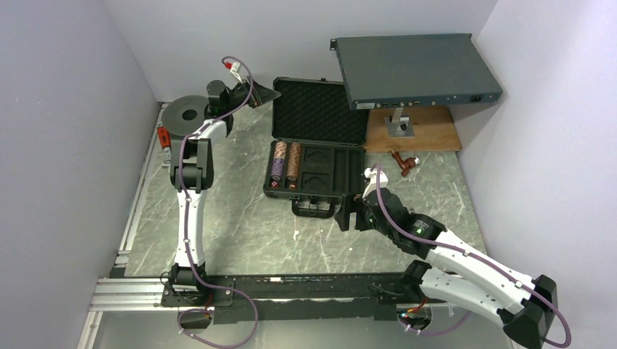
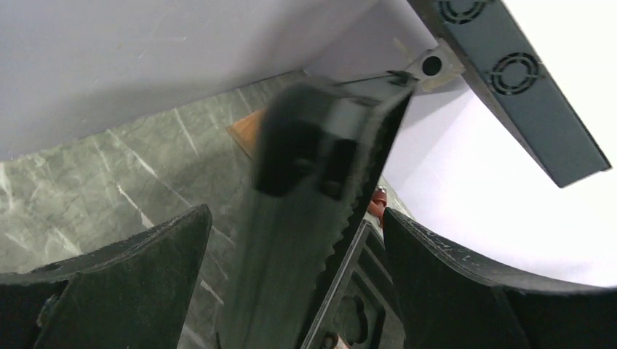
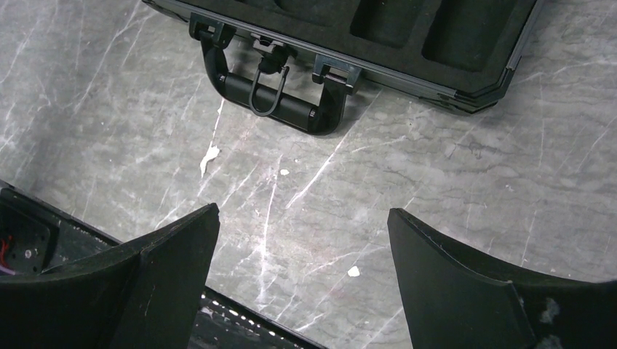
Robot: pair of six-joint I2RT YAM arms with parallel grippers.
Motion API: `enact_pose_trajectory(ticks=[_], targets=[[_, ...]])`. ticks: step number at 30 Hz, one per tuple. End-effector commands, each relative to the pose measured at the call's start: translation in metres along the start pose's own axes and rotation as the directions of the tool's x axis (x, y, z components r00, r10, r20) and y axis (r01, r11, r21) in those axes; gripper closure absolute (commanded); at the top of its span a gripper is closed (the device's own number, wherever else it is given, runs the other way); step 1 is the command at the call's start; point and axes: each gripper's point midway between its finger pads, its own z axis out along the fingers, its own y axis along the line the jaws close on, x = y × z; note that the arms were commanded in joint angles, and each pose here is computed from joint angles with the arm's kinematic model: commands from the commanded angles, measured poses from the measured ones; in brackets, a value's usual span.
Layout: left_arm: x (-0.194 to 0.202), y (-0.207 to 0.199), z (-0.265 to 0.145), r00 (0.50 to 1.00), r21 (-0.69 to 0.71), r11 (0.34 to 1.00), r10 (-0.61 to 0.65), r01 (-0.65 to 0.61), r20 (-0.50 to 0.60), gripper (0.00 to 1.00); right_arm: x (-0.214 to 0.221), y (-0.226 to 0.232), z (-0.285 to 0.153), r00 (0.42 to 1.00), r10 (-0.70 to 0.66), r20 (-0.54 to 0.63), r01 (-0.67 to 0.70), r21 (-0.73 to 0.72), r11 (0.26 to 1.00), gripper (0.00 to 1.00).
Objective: Pack up texas hold em set
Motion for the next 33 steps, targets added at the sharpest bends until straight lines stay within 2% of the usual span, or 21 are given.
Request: enact_pose_trajectory(ticks=[1,8,15,20,27,33], targets=[[-0.009,-0.009,0.01,0.997,-0.058,0.996,0.072,-0.071,0.025,0.05,-0.012,0.005,-0.002,1.0,0.001,0.031,-0.001,-0.01,1.0,0.11],[-0.014,-0.028,0.019,0.998,0.076,0.996,0.053,-0.056,0.043,0.09,-0.01,0.003,-0.001,1.0,0.0,0.028,0.0,-0.004,1.0,0.11],[0.0,-0.052,0.019,0.997,0.212,0.976,0.059,-0.049,-0.042,0.14,-0.009,0.003,0.001,1.0,-0.002,0.023,0.002,0.001,1.0,0.11],[0.008,-0.066,0.011,0.995,0.243,0.969,0.066,-0.046,-0.078,0.19,-0.006,0.002,0.002,1.0,-0.004,0.012,0.004,0.007,1.0,0.11],[0.01,-0.088,0.002,0.99,0.257,0.964,0.099,-0.069,-0.104,0.2,-0.006,0.0,0.004,1.0,-0.012,0.007,0.012,0.016,1.0,0.12],[0.009,-0.106,-0.004,0.989,0.293,0.953,0.109,-0.074,-0.104,0.21,-0.029,0.025,-0.014,0.997,-0.014,0.071,0.021,-0.107,0.994,0.12]])
